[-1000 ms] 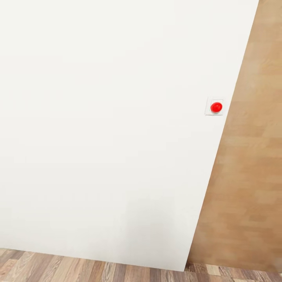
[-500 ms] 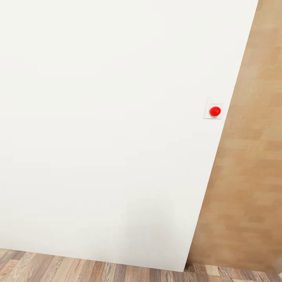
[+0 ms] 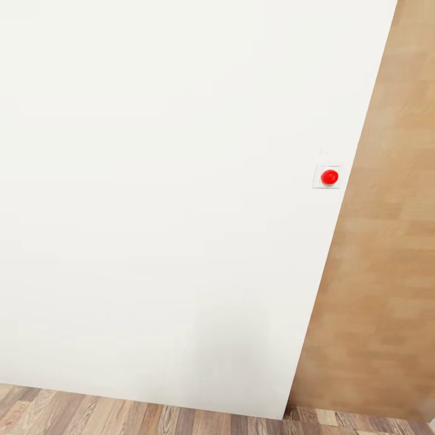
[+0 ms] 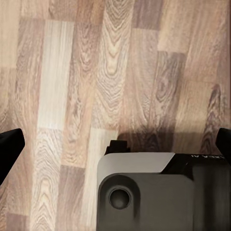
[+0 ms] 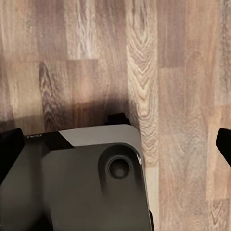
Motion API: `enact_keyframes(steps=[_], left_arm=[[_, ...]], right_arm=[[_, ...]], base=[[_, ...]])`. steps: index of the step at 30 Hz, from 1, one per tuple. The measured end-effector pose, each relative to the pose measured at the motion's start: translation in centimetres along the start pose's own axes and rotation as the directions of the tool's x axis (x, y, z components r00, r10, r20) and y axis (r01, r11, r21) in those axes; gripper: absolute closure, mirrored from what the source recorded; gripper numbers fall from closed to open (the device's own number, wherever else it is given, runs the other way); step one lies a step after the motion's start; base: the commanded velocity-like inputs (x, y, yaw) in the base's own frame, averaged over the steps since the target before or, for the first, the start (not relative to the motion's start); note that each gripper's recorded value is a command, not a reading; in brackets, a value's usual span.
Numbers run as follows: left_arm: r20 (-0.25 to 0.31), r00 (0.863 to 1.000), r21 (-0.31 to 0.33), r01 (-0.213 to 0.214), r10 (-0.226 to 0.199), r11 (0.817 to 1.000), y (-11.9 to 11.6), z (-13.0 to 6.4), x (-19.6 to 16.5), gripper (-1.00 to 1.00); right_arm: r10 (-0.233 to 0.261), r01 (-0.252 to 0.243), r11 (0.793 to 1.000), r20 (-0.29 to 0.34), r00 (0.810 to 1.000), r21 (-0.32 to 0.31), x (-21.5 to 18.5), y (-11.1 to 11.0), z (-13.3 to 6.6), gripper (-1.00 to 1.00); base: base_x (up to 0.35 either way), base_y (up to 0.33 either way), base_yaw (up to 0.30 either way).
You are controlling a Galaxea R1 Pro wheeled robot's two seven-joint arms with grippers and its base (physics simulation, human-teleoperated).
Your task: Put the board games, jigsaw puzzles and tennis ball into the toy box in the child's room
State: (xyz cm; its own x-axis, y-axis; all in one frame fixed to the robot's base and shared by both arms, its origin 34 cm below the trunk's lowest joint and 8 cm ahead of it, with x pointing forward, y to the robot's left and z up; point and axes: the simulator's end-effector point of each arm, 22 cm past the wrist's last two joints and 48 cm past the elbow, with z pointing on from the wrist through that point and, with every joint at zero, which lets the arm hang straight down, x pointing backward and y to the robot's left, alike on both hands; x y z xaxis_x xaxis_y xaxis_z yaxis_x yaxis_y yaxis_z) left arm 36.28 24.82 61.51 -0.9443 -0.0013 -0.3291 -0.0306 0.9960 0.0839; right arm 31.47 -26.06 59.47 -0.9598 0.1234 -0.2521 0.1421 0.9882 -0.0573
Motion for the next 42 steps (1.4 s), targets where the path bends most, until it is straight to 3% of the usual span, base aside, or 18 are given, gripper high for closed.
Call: enact_keyframes(steps=[12,23,30,42], left_arm=[[0.007,1.0,-0.001,0.01,-0.01,1.0,0.6,-1.1,-0.3,-1.0],[-0.013,1.0,0.043,-0.006,0.007,0.999,-1.0,-1.5,0.8,-1.0],[0.034,0.999,0.049,-0.003,0.002,0.999,-1.3,-1.5,0.4,-1.0],[0.029,1.0,0.048,-0.004,0.003,0.999,-1.3,-1.4,1.8,-1.0]], right_arm=[[0.004,-0.004,1.0,0.035,0.999,0.002,-0.7,-0.1,-1.2,-1.0],[-0.013,0.013,1.0,0.054,0.998,-0.007,-0.9,0.7,-1.7,-1.0],[-0.018,0.019,1.0,0.052,0.998,-0.01,-0.8,1.0,-1.7,-1.0],[-0.02,0.02,1.0,0.048,0.999,-0.011,-0.6,1.1,-1.6,-1.0]], base=[[0.0,0.0,0.06],[0.0,0.0,0.25],[-0.001,-0.003,0.27],[-0.099,-0.115,0.272]])
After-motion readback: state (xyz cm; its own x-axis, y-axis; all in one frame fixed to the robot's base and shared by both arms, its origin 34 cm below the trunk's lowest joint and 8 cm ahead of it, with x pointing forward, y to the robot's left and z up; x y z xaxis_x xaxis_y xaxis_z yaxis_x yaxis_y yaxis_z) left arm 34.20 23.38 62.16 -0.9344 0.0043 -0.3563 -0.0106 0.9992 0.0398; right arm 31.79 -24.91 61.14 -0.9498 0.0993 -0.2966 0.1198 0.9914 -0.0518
